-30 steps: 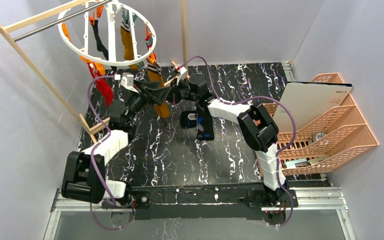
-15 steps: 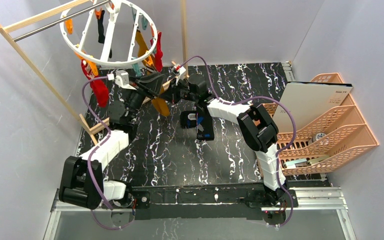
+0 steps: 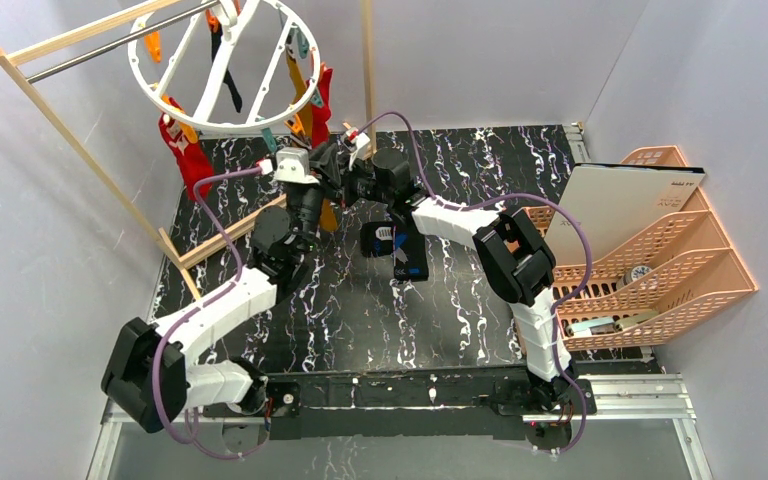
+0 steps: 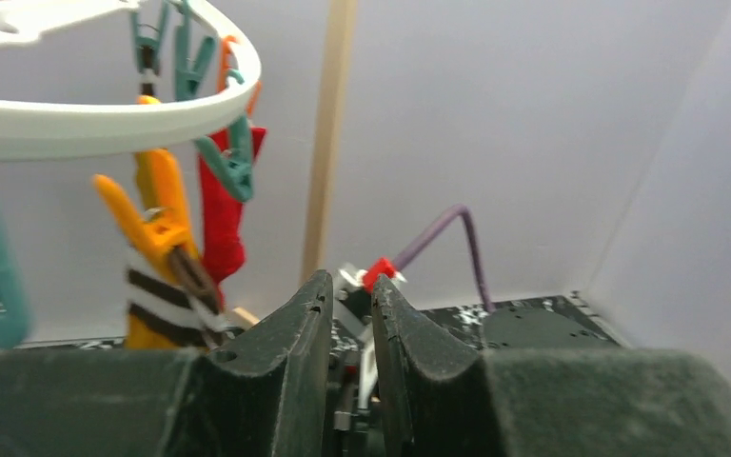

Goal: Remove the socks clipped to the hanger

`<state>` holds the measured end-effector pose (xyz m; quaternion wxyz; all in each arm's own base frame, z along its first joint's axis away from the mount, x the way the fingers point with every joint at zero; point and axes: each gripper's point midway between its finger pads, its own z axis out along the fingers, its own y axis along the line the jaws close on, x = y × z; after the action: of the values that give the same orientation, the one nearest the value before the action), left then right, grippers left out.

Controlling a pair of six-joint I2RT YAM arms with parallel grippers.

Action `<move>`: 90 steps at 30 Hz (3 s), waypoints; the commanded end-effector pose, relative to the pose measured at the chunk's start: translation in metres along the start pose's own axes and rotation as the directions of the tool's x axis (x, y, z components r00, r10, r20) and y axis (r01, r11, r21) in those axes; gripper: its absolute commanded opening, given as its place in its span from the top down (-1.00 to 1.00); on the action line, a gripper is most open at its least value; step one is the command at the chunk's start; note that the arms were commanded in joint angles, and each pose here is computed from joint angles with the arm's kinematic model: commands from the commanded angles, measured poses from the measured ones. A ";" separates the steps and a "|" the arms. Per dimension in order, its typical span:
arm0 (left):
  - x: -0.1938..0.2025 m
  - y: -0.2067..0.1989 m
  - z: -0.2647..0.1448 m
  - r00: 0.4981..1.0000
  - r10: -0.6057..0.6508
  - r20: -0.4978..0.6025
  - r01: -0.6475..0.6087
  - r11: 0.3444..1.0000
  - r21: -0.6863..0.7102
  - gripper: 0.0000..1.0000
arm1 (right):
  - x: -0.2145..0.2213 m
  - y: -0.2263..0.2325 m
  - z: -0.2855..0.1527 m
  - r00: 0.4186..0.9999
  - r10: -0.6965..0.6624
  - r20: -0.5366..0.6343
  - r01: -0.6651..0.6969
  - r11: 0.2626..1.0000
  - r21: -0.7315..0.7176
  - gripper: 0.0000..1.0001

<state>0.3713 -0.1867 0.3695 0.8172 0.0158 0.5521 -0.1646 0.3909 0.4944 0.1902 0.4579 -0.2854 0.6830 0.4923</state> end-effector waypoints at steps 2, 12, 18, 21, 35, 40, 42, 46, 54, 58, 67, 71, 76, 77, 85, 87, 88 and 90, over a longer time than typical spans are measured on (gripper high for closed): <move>-0.039 0.048 -0.027 0.991 0.133 0.029 -0.124 0.969 -0.214 0.54 | 0.000 -0.002 0.000 1.000 -0.020 0.016 0.019 1.000 0.014 0.97; -0.033 0.064 -0.018 0.996 0.085 0.027 -0.076 0.970 -0.230 0.29 | 0.002 -0.001 -0.004 1.000 -0.022 0.018 0.022 1.000 0.015 0.97; -0.022 0.057 0.004 1.000 0.014 0.016 -0.011 0.979 -0.202 0.30 | 0.000 -0.002 -0.008 0.999 -0.038 0.025 0.037 0.999 0.034 0.97; -0.021 0.051 0.012 1.000 -0.005 0.019 0.008 0.984 -0.181 0.30 | -0.001 -0.008 -0.011 0.998 -0.048 0.033 0.045 0.996 0.074 0.97; -0.056 0.060 0.003 0.999 0.028 0.026 -0.023 0.979 -0.204 0.28 | 0.006 0.003 -0.008 0.986 -0.154 0.058 0.134 0.956 0.263 0.97; -0.072 0.075 -0.013 0.999 0.050 0.011 -0.046 0.972 -0.232 0.26 | 0.004 0.018 -0.010 0.985 -0.158 0.064 0.135 0.954 0.266 0.97; -0.081 0.080 -0.020 0.998 0.059 0.012 -0.055 0.969 -0.241 0.25 | 0.004 0.024 -0.009 0.985 -0.160 0.066 0.137 0.954 0.267 0.97; -0.105 0.092 -0.039 0.996 0.089 0.016 -0.082 0.967 -0.242 0.20 | 0.004 0.050 -0.006 0.983 -0.171 0.063 0.150 0.954 0.258 0.97; -0.117 0.086 -0.068 0.996 0.086 -0.031 -0.090 0.984 -0.156 0.16 | 0.009 0.069 0.002 0.984 -0.172 0.051 0.150 0.947 0.285 0.97; -0.118 0.080 -0.087 0.994 0.083 -0.066 -0.090 0.990 -0.112 0.13 | 0.014 0.081 0.006 0.984 -0.170 0.049 0.150 0.948 0.280 0.97; -0.085 0.073 -0.114 0.974 0.101 -0.202 -0.110 0.993 -0.033 -0.55 | 0.013 0.088 0.012 0.985 -0.168 0.046 0.150 0.951 0.269 0.97; -0.066 0.076 -0.113 0.967 0.102 -0.233 -0.113 0.993 -0.036 -0.74 | 0.014 0.088 0.011 0.985 -0.168 0.044 0.150 0.951 0.270 0.97; -0.062 0.064 -0.098 0.959 0.094 -0.269 -0.090 0.996 0.029 -0.89 | 0.012 0.088 0.009 0.983 -0.180 0.044 0.161 0.948 0.273 0.97; -0.064 0.062 -0.091 0.955 0.094 -0.280 -0.086 0.995 0.040 -0.91 | 0.011 0.088 0.009 0.982 -0.182 0.046 0.162 0.948 0.274 0.97; -0.095 0.070 -0.049 0.944 0.021 -0.329 0.020 0.992 0.121 -0.94 | 0.011 0.089 0.006 0.981 -0.188 0.046 0.169 0.948 0.270 0.97; -0.101 0.073 -0.041 0.946 0.028 -0.321 0.008 0.994 0.109 -0.94 | 0.010 0.089 0.005 0.981 -0.190 0.048 0.170 0.947 0.271 0.97; -0.104 0.076 -0.038 0.949 0.018 -0.314 0.014 0.995 0.099 -0.94 | 0.010 0.089 0.005 0.980 -0.191 0.049 0.171 0.947 0.272 0.97; -0.105 0.083 -0.034 0.952 -0.015 -0.307 0.042 0.996 0.079 -0.94 | 0.011 0.089 0.005 0.980 -0.195 0.047 0.175 0.946 0.273 0.97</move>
<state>0.3336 -0.0694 0.4232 0.7177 0.0621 0.6764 -0.1534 0.3139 0.5335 0.1832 0.5384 -0.2717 0.7153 0.3530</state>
